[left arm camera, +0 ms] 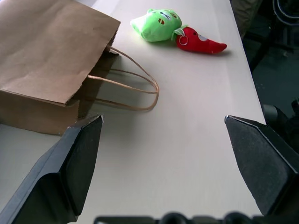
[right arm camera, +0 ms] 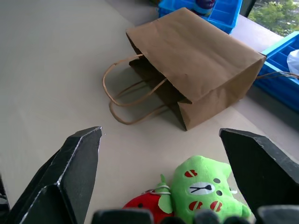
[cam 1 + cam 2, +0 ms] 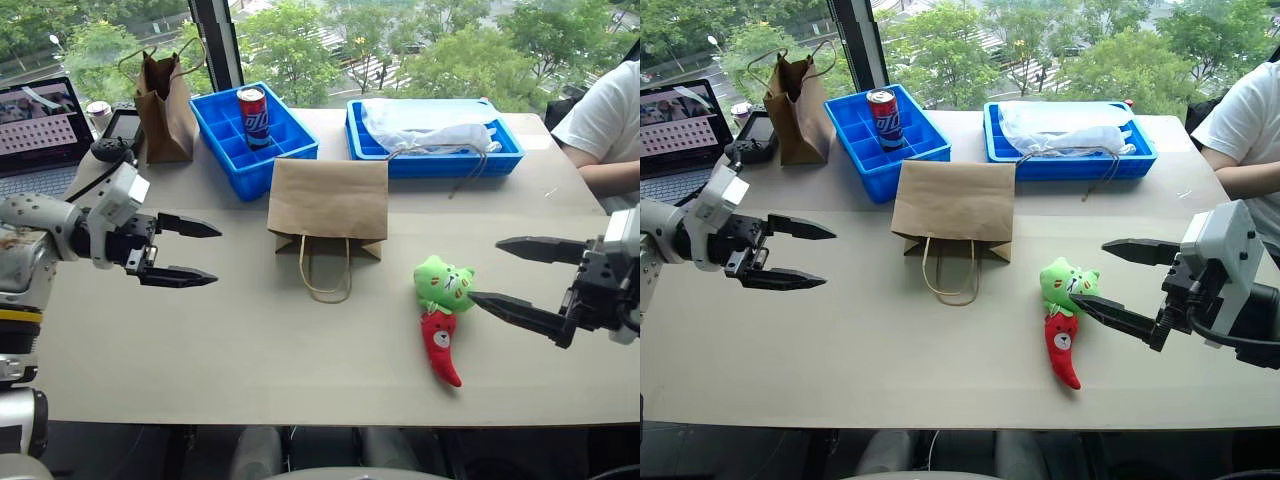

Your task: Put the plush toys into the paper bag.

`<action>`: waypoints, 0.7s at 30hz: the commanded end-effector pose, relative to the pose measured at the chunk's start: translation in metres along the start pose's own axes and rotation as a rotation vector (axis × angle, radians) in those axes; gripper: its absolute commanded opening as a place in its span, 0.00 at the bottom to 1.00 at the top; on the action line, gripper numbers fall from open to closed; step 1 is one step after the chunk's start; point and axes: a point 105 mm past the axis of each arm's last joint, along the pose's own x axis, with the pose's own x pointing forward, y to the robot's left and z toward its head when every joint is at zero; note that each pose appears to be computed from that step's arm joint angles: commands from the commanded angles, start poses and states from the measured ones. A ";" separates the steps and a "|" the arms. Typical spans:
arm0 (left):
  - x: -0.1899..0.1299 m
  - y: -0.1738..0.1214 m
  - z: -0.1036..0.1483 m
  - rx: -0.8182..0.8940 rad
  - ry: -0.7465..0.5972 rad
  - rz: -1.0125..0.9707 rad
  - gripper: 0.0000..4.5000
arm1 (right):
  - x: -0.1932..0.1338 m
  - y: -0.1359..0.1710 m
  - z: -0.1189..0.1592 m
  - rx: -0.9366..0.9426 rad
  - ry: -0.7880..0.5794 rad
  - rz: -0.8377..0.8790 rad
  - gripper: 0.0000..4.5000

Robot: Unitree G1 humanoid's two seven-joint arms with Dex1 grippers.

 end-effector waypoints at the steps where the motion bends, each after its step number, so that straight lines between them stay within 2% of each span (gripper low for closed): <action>1: 0.013 0.005 0.018 0.143 0.019 -0.046 1.00 | 0.011 0.018 0.008 0.018 0.006 0.067 0.99; 3: 0.030 0.010 0.017 0.307 0.111 -0.085 1.00 | 0.021 0.039 0.008 0.034 0.014 0.156 0.99; 5: 0.048 0.014 0.023 0.431 0.118 -0.130 1.00 | 0.029 0.052 0.006 0.027 0.038 0.204 0.99; 7: 0.068 0.017 0.028 0.599 0.150 -0.189 1.00 | 0.037 0.062 0.002 0.019 0.056 0.222 0.99; 9: 0.083 0.030 0.023 0.812 0.256 -0.210 1.00 | 0.042 0.065 0.001 0.024 0.057 0.206 0.99; 12: 0.098 0.036 0.025 0.906 0.227 -0.234 1.00 | 0.043 0.066 -0.002 0.034 0.064 0.175 0.99; 15: 0.113 0.037 0.024 1.077 0.209 -0.269 1.00 | 0.039 0.063 -0.008 0.058 0.092 0.111 0.99; 21: 0.127 0.040 0.023 1.242 0.214 -0.269 1.00 | 0.035 0.065 -0.012 0.081 0.108 0.061 0.99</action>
